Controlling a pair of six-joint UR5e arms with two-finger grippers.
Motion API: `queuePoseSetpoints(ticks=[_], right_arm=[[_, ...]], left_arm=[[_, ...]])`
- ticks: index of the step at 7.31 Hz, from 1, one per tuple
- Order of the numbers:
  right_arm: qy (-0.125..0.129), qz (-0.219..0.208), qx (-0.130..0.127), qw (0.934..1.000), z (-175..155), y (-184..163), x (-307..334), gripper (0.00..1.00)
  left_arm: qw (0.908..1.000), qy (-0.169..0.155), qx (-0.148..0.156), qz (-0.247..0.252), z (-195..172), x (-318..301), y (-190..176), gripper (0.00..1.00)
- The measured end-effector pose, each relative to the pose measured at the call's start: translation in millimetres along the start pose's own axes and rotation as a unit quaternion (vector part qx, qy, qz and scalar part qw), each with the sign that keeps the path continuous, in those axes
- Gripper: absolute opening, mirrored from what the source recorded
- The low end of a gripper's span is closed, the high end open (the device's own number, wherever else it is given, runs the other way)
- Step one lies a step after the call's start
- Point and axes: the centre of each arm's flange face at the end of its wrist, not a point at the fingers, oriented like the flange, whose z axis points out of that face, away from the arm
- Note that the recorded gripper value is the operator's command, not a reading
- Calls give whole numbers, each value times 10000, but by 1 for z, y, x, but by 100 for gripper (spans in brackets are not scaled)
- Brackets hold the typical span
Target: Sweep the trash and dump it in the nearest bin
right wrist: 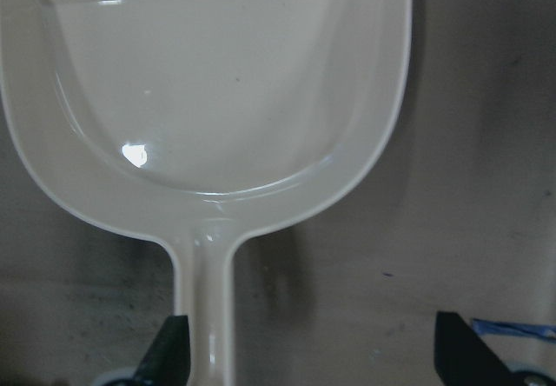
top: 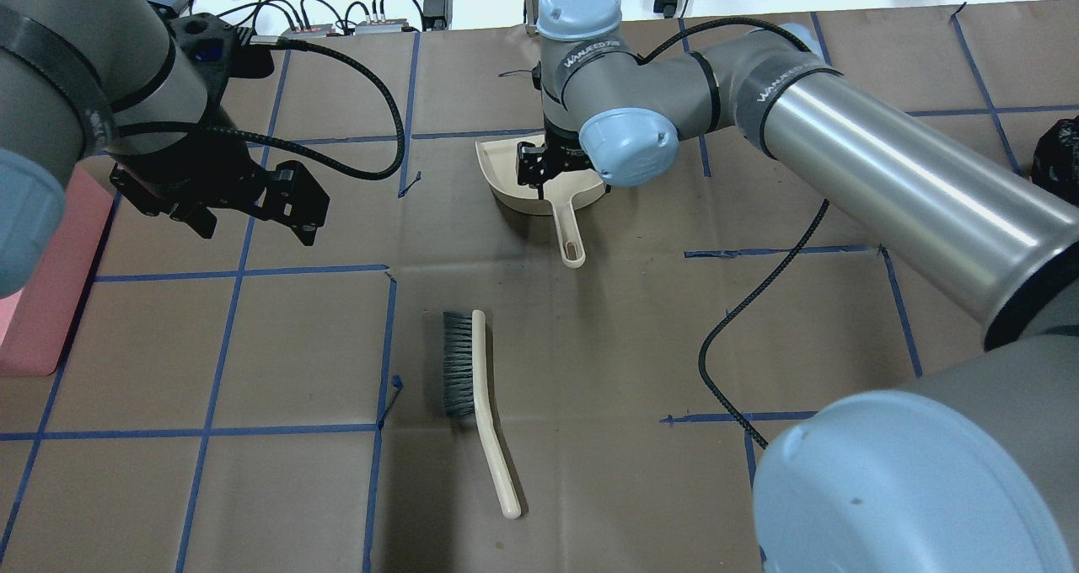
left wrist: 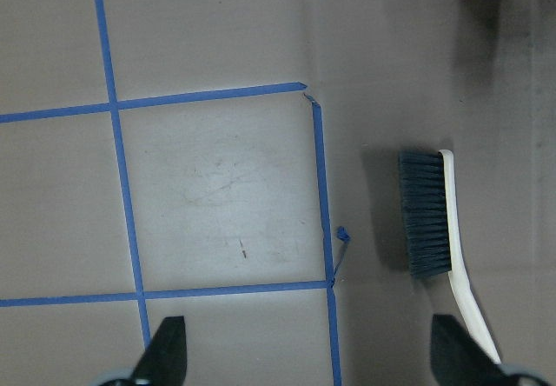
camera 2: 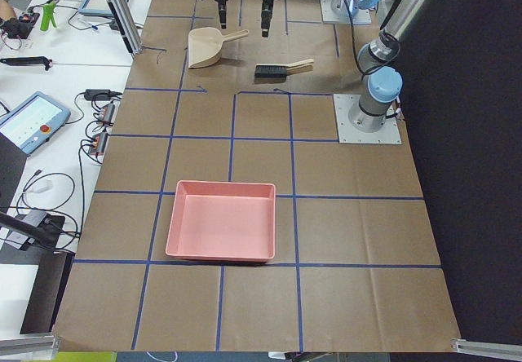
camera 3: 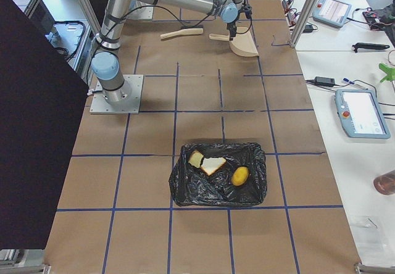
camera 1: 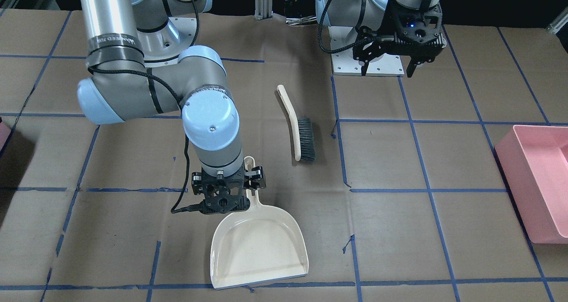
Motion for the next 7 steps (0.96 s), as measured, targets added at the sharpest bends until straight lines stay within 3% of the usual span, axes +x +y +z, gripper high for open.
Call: queuePoseSetpoints(ticks=[4,7], right_arm=[[17,-282,-506,9983,-117,56,118,100],[-20,-70,-614,9981,-168,107,154,100]], left_arm=[[10000,2,4,0,0,0,1,100],[10000,1,3,-3,0,0,1,100]])
